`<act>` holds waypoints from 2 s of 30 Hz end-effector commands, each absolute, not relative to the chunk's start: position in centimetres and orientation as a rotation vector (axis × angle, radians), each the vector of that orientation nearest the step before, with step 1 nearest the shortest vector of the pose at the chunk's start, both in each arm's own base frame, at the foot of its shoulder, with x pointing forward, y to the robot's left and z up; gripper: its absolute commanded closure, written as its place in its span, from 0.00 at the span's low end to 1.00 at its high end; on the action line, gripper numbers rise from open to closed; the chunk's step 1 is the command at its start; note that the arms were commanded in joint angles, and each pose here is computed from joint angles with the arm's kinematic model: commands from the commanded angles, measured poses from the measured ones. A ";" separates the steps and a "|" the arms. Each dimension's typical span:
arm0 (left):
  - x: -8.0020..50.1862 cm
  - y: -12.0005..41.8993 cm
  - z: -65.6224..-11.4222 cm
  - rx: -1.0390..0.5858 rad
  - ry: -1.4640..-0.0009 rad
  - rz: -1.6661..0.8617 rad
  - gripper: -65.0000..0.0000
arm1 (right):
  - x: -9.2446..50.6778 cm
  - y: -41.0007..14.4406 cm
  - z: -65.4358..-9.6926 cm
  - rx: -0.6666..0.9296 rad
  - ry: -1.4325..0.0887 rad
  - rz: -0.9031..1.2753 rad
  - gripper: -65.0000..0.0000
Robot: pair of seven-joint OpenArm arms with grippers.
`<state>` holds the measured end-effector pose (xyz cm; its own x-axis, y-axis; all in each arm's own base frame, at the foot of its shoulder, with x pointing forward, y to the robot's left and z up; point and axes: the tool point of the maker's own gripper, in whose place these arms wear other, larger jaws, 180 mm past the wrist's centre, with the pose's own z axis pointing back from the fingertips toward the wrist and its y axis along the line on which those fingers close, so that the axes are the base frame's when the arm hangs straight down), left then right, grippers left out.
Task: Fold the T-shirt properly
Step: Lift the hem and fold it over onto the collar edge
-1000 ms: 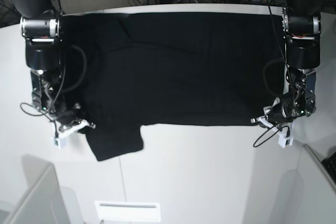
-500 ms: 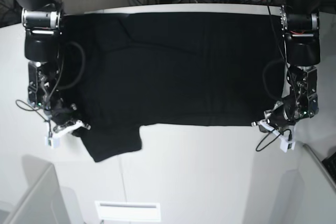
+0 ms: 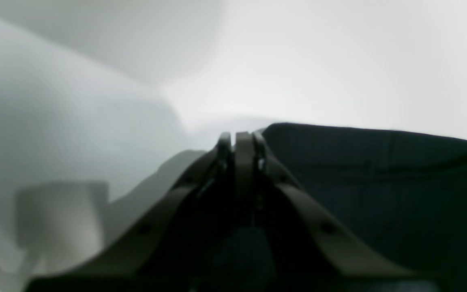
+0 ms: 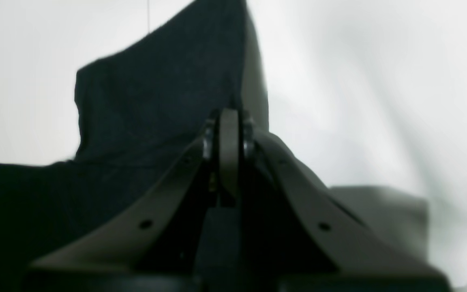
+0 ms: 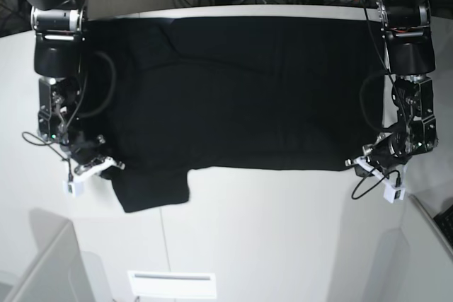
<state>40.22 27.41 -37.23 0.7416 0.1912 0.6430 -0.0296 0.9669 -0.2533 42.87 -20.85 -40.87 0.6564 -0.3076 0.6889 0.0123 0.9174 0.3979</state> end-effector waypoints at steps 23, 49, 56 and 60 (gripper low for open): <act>39.0 29.1 -32.1 -0.214 -0.803 0.115 1.00 | 41.6 -24.1 -34.9 0.378 -0.951 -0.226 1.00; 33.8 29.6 -31.1 -0.279 -0.824 0.177 1.00 | 37.1 -24.2 -34.7 0.371 -0.883 -0.239 1.00; 33.6 29.5 -31.0 -0.276 -0.826 0.169 1.00 | 36.1 -23.8 -34.9 0.362 -0.861 -0.278 1.00; 32.9 29.6 -31.6 -0.270 -0.806 0.169 1.00 | 35.1 -23.4 -34.6 0.352 -0.869 -0.265 1.00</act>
<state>32.02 28.94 -33.35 0.7165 0.2656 0.6451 -0.0650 0.9461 -0.3174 34.02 -23.00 -36.37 0.6623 -0.3675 0.6529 0.1030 0.9078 0.4066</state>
